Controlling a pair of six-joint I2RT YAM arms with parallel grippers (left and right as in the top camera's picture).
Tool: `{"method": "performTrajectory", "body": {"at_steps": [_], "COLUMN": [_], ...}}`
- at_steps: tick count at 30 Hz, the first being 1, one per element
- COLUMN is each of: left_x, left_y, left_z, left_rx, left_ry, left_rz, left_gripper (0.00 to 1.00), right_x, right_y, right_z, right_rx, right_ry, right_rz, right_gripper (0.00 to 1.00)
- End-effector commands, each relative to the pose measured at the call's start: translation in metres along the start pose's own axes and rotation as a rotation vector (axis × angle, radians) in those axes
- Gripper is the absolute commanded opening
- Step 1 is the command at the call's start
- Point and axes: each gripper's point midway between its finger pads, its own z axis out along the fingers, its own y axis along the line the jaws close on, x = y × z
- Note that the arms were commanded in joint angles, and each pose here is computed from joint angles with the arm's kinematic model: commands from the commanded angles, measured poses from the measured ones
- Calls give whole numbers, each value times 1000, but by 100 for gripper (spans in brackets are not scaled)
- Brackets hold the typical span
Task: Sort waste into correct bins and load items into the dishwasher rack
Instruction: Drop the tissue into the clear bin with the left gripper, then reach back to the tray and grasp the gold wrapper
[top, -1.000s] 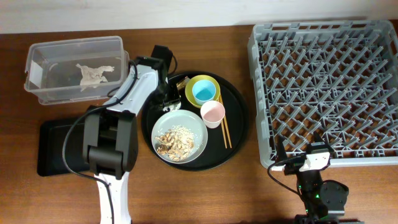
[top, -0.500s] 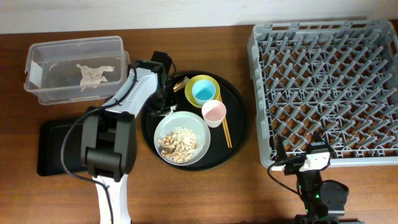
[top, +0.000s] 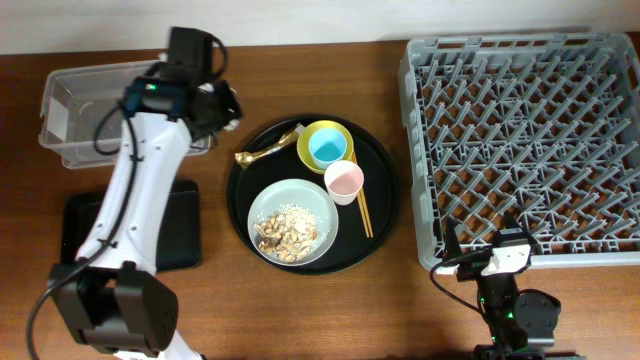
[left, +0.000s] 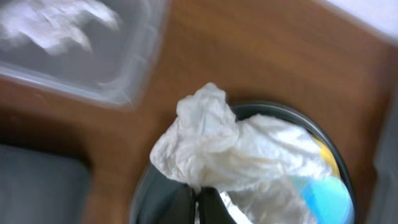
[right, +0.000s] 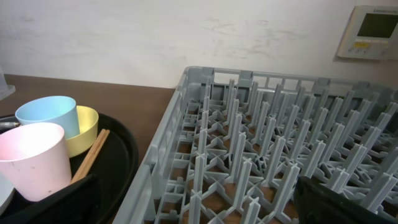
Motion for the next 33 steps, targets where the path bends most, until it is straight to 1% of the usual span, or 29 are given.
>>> {"method": "performTrajectory", "body": {"at_steps": [1, 4, 7, 9, 10, 12, 13, 14, 15, 16, 17, 18, 20, 22, 24, 25, 26, 27, 29, 30, 31, 33], "left_x": [-66, -103, -127, -137, -140, -143, -143, -140, -137, -135, -133, -131, -126, -114, -84, -72, -60, -48, -23, -10, 2, 16], "left_y": [55, 81, 97, 111, 116, 125, 130, 138, 142, 145, 146, 146, 140, 130, 113, 102, 87, 62, 13, -4, -13, -18], "left_z": [-9, -16, -14, -4, 2, 17, 26, 39, 45, 48, 49, 50, 48, 47, 49, 51, 52, 50, 37, 31, 30, 36], "left_rx": [-175, -219, -217, -228, -233, -248, -256, -274, -284, -291, -297, -295, -263, -215, -119, -59, 26, 161, 430, 512, 529, 476], "left_ry": [-246, -385, -456, -479, -483, -478, -470, -448, -434, -424, -413, -403, -375, -315, -162, -98, -37, 25, 79, 87, 98, 126], "left_rz": [-80, -151, -199, -226, -234, -244, -248, -254, -255, -255, -255, -253, -246, -233, -203, -161, -101, 1, 307, 445, 543, 638], "left_gripper": [0, 0, 0, 1, 2, 11, 25, 60, 83, 87, 87, 93, 96, 97, 96, 95, 95, 95, 95, 95, 95, 94], "right_x": [3, 3, 3, 3, 3, 3, 3, 3, 3, 3, 3, 3, 3, 3, 3, 3, 3, 3, 3, 3, 3, 3], "right_y": [1, 1, 1, 1, 1, 1, 1, 1, 1, 1, 1, 1, 1, 1, 1, 1, 1, 1, 1, 1, 1, 1], "right_z": [0, 0, 0, 0, 0, 0, 0, 0, 0, 0, 0, 0, 0, 0, 0, 0, 0, 0, 0, 0, 0, 0], "right_rx": [-2, -2, -2, -2, -2, -2, -2, -2, -2, -2, -2, -2, -2, -2, -2, -2, -2, -2, -2, -2, -2, -2], "right_ry": [3, 3, 3, 3, 3, 3, 3, 3, 3, 3, 3, 3, 3, 3, 3, 3, 3, 3, 3, 3, 3, 3], "right_rz": [-7, -7, -7, -7, -7, -7, -7, -7, -7, -7, -7, -7, -7, -7, -7, -7, -7, -7, -7, -7, -7, -7], "right_gripper": [98, 99, 98, 98, 98, 98, 98, 98, 98, 98, 98, 98, 98, 98, 98, 98, 98, 98, 98, 98, 98, 98]}}
